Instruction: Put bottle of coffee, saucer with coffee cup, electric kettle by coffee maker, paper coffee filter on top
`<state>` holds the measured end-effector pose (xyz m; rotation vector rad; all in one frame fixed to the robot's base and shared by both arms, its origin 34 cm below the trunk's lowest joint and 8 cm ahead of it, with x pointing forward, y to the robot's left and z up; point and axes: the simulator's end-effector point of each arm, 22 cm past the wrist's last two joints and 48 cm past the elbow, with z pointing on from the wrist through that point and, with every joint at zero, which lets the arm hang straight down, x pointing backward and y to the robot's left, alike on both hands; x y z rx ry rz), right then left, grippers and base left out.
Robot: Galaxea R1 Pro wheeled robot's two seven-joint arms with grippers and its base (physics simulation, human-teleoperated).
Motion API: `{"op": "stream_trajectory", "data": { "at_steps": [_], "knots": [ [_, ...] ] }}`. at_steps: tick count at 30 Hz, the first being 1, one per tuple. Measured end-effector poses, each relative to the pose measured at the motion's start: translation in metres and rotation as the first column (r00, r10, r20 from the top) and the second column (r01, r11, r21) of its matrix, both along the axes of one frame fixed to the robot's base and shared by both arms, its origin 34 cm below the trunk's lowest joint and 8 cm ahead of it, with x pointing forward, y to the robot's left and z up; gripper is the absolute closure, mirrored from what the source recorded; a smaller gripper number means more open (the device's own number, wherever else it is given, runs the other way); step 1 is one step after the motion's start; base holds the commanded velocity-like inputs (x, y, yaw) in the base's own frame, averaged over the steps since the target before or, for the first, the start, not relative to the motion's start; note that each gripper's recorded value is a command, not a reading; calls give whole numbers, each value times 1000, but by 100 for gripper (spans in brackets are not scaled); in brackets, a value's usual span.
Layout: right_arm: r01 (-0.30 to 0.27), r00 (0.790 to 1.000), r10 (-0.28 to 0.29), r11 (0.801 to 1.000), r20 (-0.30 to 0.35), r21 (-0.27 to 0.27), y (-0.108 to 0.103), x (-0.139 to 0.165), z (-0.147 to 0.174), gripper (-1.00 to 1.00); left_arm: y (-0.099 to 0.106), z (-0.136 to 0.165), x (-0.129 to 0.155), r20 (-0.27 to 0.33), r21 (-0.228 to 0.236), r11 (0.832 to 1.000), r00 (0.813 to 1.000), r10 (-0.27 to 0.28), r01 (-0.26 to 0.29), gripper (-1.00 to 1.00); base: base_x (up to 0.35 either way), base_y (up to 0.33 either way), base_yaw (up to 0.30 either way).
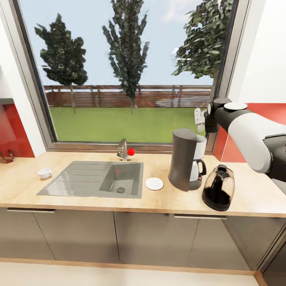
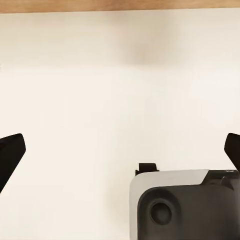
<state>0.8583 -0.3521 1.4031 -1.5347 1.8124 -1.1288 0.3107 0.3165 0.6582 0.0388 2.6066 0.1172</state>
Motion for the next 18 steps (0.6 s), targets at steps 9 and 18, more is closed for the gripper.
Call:
{"op": "stream_trajectory", "data": {
  "at_steps": [9, 18],
  "knots": [
    [2, 1000, -2, 1000, -17, 1, -1, -1, -10, 100, 0, 0, 0, 0, 0, 1000, 1000, 0, 0, -100, 2, 0, 0],
    [6, 1000, -6, 1000, -18, 2, -4, -1, -10, 100, 0, 0, 0, 0, 0, 1000, 1000, -2, 2, -100, 87, -96, 0]
  ]
}}
